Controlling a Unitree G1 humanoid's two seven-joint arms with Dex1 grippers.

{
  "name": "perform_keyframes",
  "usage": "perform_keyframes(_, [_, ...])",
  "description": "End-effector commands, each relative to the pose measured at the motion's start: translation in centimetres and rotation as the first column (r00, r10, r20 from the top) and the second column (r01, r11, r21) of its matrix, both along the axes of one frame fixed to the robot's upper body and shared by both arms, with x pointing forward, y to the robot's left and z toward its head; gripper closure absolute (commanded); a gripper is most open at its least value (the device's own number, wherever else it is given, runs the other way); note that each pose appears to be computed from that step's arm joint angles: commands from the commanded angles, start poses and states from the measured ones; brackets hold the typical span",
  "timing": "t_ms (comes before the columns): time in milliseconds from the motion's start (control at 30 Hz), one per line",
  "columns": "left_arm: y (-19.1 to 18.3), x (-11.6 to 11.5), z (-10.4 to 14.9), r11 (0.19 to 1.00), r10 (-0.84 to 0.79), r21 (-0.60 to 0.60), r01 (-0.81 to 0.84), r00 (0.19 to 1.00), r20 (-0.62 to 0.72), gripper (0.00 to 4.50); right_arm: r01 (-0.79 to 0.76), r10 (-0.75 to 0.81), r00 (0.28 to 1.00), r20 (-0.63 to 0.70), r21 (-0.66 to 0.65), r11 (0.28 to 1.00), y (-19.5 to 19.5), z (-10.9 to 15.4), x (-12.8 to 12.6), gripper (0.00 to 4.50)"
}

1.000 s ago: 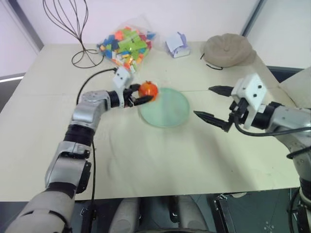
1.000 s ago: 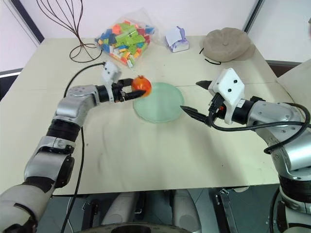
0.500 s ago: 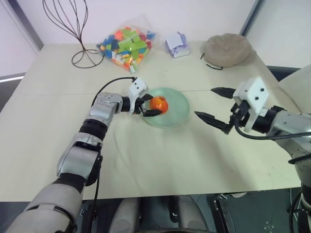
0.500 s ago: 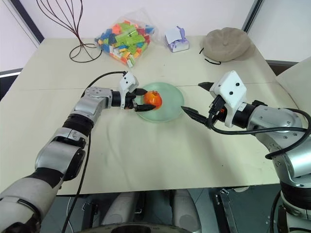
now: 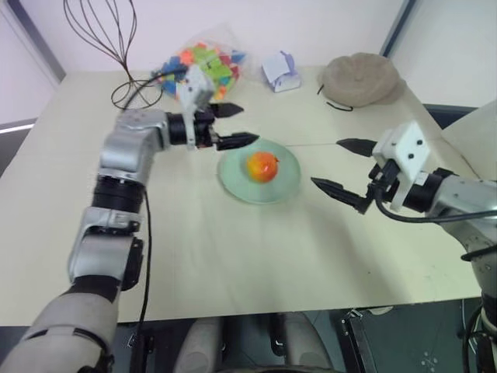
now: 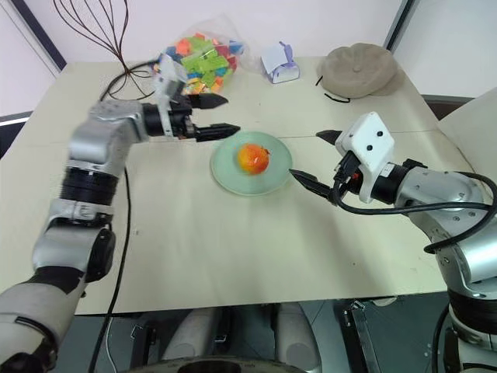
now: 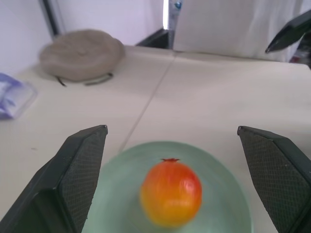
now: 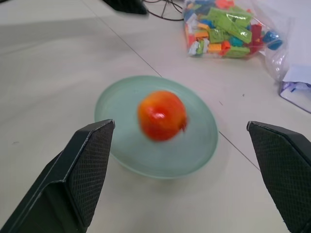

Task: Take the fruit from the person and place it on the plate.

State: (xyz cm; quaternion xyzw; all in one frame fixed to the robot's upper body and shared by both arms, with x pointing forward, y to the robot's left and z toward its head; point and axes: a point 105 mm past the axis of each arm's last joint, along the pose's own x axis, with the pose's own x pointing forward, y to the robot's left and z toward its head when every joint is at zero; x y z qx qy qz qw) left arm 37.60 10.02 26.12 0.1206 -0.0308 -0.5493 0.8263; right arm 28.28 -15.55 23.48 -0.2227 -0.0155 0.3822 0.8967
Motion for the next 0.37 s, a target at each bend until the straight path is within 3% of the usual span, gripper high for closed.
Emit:
perform_keyframes(33, [3.1, -2.1, 0.5, 0.997, 0.028, 0.071, -0.030, 0.999, 0.030, 0.01, -0.014, 0.015, 0.999, 0.043, -0.029, 0.999, -0.1, 0.8, 0.0, 0.00])
perform_keyframes(200, [8.4, -5.1, -1.4, 0.965, 0.156, 0.210, -0.154, 0.988, 0.006, 0.01, -0.015, 0.016, 0.999, 0.028, -0.028, 0.999, -0.7, 0.4, 0.6, 0.00])
perform_keyframes(367, [10.4, -7.1, -2.0, 0.951, 0.225, 0.221, -0.218, 0.974, -0.009, 0.01, -0.019, 0.020, 1.000, 0.009, -0.034, 0.999, -1.2, 0.0, 1.0, 0.00])
